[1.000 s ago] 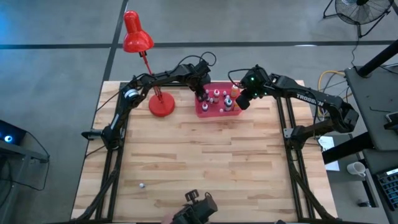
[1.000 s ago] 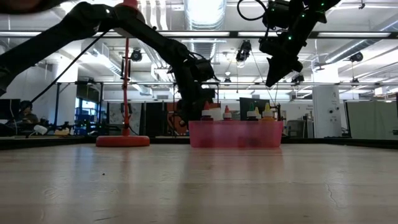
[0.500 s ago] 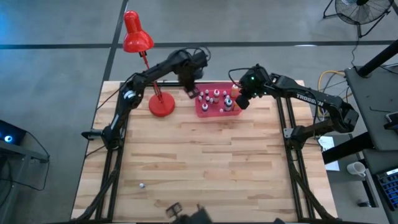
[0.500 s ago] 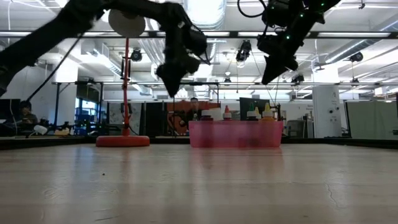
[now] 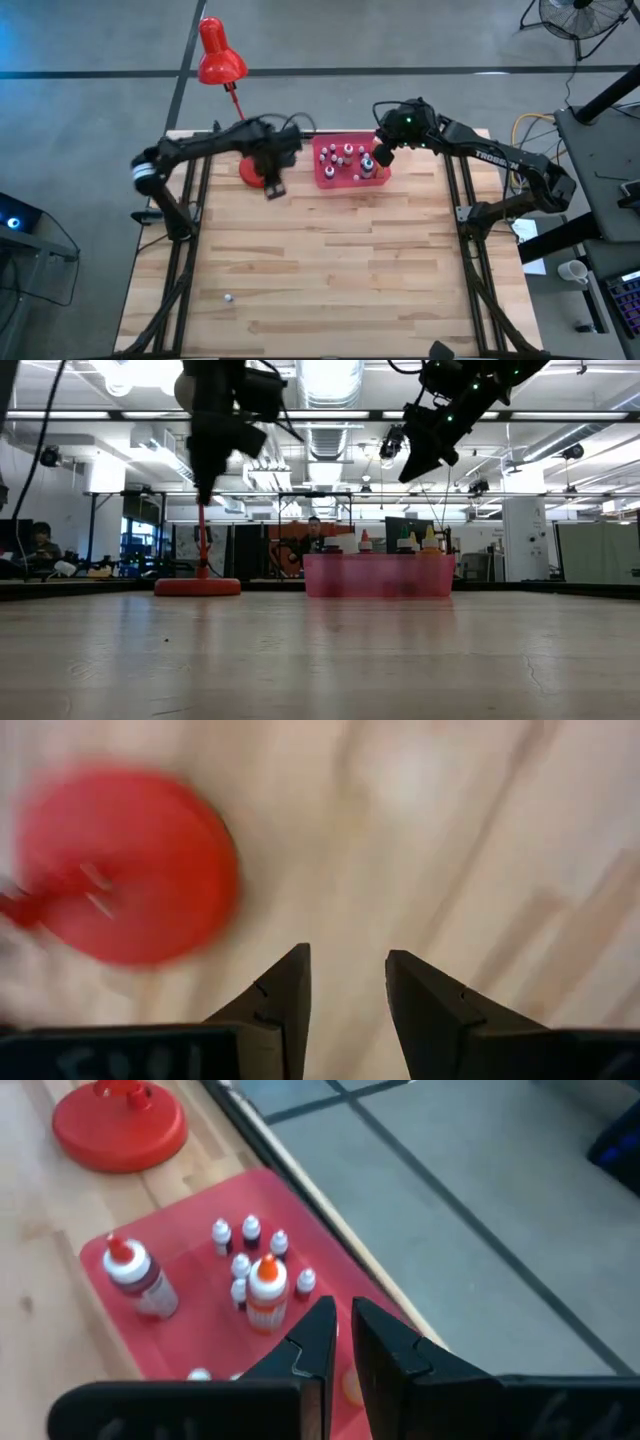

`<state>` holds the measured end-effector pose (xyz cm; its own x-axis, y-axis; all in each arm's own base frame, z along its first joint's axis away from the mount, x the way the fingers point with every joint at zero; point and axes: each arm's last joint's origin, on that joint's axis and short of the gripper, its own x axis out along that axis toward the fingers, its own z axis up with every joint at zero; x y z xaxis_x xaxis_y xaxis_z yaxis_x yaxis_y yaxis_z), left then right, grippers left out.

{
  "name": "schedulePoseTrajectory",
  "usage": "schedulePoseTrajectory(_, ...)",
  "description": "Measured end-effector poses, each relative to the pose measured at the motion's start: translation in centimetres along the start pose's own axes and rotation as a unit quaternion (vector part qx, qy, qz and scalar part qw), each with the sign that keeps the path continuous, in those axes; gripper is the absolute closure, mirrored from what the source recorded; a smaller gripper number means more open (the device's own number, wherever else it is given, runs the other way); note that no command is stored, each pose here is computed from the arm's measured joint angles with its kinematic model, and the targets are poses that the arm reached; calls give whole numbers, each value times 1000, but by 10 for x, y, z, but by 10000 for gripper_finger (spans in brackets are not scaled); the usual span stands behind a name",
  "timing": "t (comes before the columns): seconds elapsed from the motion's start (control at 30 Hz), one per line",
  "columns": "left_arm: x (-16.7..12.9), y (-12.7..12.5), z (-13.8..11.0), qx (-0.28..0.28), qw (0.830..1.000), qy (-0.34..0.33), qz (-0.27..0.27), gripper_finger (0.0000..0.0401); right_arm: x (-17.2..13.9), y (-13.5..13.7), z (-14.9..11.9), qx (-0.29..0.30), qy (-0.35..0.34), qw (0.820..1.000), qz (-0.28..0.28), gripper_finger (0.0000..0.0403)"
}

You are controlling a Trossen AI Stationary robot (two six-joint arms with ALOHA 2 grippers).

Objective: Pick & Place food coloring
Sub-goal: Put the small blue food coloring bottle into the red bin

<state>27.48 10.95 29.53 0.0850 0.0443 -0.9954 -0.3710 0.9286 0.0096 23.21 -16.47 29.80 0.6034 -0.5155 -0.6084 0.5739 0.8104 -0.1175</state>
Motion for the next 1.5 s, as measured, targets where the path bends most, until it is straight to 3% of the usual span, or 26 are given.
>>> schedulePoseTrajectory(0.23, 15, -45, -60, -37, 996, 49, -60, 298, 23, 3, -3, -11, 13, 1000, 19, 374)
schedulePoseTrajectory(0.53, 9, -101, -110, 11, 992, 69, -109, 298, 49, 7, -3, -39, -1, 998, 44, 374)
schedulePoseTrajectory(0.87, 16, -177, -154, 175, 966, 48, -185, 298, 51, 6, 3, -73, -32, 996, 38, 374)
schedulePoseTrajectory(1.03, 27, -199, -177, 205, 963, 70, -162, 298, 50, 6, 5, -73, -35, 996, 38, 374)
schedulePoseTrajectory(1.17, 32, -205, -188, 159, 972, 91, -146, 298, 49, 6, 7, -72, -43, 996, 37, 374)
schedulePoseTrajectory(1.37, 34, -219, -190, 145, 975, 52, -162, 298, 49, 6, 9, -66, -54, 996, 35, 374)
schedulePoseTrajectory(1.5, 42, -226, -196, 150, 978, 40, -143, 298, 49, 6, 10, -34, -57, 997, 36, 374)
